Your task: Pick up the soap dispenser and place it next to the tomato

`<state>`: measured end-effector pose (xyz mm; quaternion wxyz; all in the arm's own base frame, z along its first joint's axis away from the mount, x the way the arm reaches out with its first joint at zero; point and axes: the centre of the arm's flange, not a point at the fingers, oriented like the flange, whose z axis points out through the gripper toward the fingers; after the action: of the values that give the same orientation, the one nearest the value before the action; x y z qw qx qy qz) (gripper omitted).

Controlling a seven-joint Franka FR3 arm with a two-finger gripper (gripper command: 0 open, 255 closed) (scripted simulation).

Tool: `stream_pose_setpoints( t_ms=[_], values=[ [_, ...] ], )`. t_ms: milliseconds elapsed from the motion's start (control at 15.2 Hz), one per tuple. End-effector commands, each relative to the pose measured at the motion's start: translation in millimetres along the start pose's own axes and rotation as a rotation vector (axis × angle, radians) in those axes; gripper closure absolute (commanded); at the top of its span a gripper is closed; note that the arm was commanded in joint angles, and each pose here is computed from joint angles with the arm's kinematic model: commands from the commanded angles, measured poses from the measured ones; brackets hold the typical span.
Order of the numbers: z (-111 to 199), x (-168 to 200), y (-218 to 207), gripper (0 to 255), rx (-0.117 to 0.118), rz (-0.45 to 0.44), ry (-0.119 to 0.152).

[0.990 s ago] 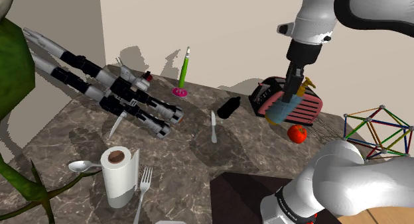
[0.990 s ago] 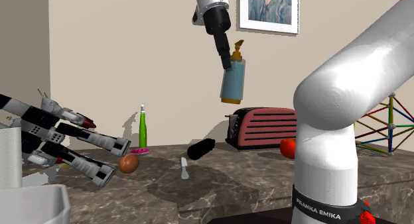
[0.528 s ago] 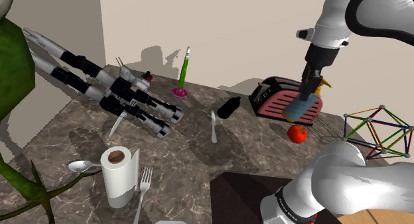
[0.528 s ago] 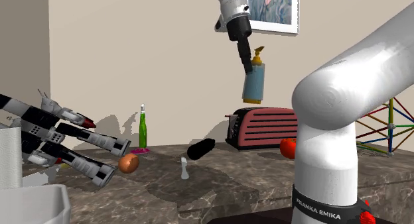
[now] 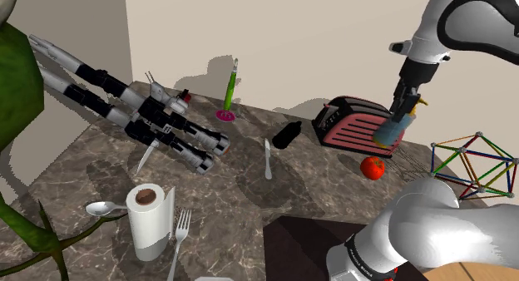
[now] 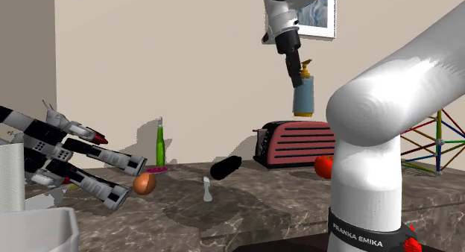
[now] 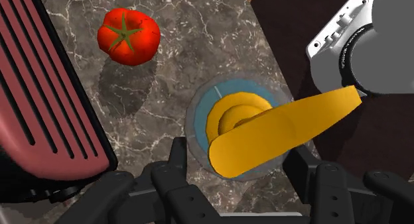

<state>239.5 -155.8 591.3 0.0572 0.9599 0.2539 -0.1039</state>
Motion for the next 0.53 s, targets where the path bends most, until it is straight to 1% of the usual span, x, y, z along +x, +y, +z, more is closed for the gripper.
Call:
stream_pose_setpoints(
  t_ms=[0, 462],
  values=[
    [4, -22, 19, 255, -0.001, -0.001, -0.001],
    [21, -79, 89, 255, -0.001, -0.001, -0.001]
  ],
)
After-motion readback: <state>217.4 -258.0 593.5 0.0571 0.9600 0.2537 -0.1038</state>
